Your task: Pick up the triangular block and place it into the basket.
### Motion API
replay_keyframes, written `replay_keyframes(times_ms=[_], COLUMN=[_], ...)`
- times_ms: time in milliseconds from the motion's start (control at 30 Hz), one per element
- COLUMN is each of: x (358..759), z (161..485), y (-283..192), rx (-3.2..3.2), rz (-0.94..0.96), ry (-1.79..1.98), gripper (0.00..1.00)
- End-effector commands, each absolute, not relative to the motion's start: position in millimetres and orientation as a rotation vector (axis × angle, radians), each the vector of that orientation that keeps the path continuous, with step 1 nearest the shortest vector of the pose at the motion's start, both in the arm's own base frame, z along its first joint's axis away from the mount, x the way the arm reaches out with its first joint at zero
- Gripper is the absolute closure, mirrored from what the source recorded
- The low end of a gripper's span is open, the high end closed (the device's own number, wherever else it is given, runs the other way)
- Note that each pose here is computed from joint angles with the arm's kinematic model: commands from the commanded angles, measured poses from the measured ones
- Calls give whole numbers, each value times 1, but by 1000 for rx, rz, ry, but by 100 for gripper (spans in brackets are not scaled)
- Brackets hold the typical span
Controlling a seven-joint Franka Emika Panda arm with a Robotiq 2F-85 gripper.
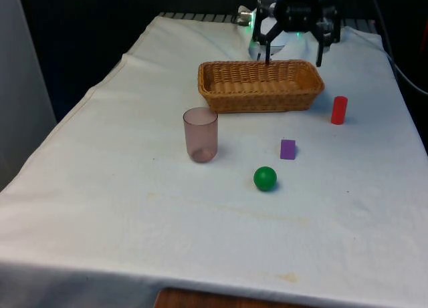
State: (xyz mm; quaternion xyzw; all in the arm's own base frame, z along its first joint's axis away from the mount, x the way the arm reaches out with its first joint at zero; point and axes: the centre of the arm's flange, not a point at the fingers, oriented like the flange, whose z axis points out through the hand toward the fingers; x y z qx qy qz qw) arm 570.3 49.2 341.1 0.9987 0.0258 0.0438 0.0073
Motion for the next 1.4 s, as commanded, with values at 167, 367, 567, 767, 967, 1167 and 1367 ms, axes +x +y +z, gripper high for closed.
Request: replay_keyframes(times_ms=[167,367,567,767,967,1167,1367], x=[571,571,571,570,567,565,566], z=[324,312,301,292,279,263,256], y=[50,49,49,49,49,50,50], rx=[3117,3114,3115,3119,3126,3132,3133], rz=[168,174,190,186,185,185,189], ry=[75,78,66,57,41,36,34], gripper=[0,0,0,0,0,0,0])
